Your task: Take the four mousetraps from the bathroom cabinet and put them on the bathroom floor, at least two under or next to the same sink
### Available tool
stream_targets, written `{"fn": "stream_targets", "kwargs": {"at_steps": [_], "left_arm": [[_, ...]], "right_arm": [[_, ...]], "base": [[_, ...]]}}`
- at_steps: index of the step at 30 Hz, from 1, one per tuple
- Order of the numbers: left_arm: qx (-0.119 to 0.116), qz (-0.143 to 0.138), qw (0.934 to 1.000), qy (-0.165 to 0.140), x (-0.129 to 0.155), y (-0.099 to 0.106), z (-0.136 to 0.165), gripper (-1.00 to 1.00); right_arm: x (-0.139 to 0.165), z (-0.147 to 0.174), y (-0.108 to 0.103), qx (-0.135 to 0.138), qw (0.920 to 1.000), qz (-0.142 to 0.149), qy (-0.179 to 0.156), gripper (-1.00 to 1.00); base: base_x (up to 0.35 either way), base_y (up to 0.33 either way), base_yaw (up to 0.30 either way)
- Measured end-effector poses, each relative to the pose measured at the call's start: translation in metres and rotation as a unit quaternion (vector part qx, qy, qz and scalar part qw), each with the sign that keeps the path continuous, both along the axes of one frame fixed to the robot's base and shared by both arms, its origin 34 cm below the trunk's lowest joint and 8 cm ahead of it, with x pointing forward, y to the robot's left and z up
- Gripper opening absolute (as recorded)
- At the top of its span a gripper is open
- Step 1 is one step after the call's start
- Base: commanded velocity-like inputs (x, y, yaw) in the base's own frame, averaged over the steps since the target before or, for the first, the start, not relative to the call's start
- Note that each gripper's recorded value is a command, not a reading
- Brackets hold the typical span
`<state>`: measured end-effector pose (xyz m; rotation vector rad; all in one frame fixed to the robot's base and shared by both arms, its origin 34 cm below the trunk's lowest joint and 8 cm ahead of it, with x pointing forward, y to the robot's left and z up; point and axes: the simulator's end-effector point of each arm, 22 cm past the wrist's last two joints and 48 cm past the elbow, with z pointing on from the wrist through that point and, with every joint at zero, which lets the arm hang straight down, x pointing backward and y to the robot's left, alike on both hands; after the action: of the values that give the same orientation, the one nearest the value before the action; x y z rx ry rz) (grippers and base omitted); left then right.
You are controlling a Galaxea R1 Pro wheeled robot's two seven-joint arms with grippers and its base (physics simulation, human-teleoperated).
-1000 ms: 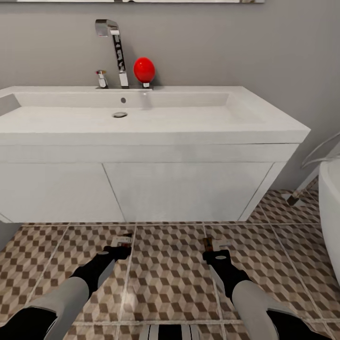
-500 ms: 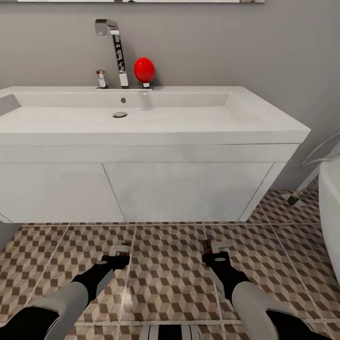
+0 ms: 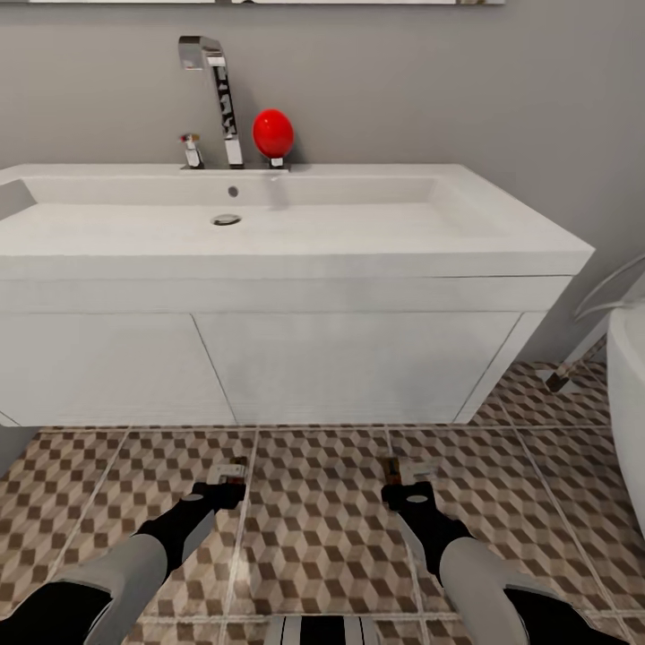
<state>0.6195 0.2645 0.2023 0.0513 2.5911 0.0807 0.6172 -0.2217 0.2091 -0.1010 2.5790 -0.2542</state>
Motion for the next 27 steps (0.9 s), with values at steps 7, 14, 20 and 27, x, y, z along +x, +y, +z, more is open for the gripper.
{"fn": "stream_targets", "kwargs": {"at_steps": [7, 14, 20, 27], "left_arm": [[0.001, 0.001, 1.0000, -0.001, 0.0001, 0.0011, 0.0000, -1.00], [0.000, 0.001, 1.0000, 0.000, -0.0004, 0.0001, -0.0004, -1.00], [0.001, 0.001, 1.0000, 0.000, -0.0002, 0.0008, -0.0003, -1.00], [0.001, 0.002, 1.0000, 0.000, -0.0002, 0.0014, -0.0001, -1.00]], "right_arm": [[-0.0003, -0.0003, 0.0000, 0.000, 1.0000, 0.000, 0.001, -1.00], [-0.0007, -0.0007, 0.0000, 0.000, 1.0000, 0.000, 0.002, -1.00], [-0.0007, -0.0006, 0.0000, 0.000, 1.0000, 0.000, 0.002, -1.00], [-0.0004, -0.0003, 0.0000, 0.000, 1.0000, 0.000, 0.001, -1.00]], "base": [[0.126, 0.000, 0.000], [0.015, 0.000, 0.000], [0.007, 0.000, 0.000], [0.159, 0.000, 0.000]]}}
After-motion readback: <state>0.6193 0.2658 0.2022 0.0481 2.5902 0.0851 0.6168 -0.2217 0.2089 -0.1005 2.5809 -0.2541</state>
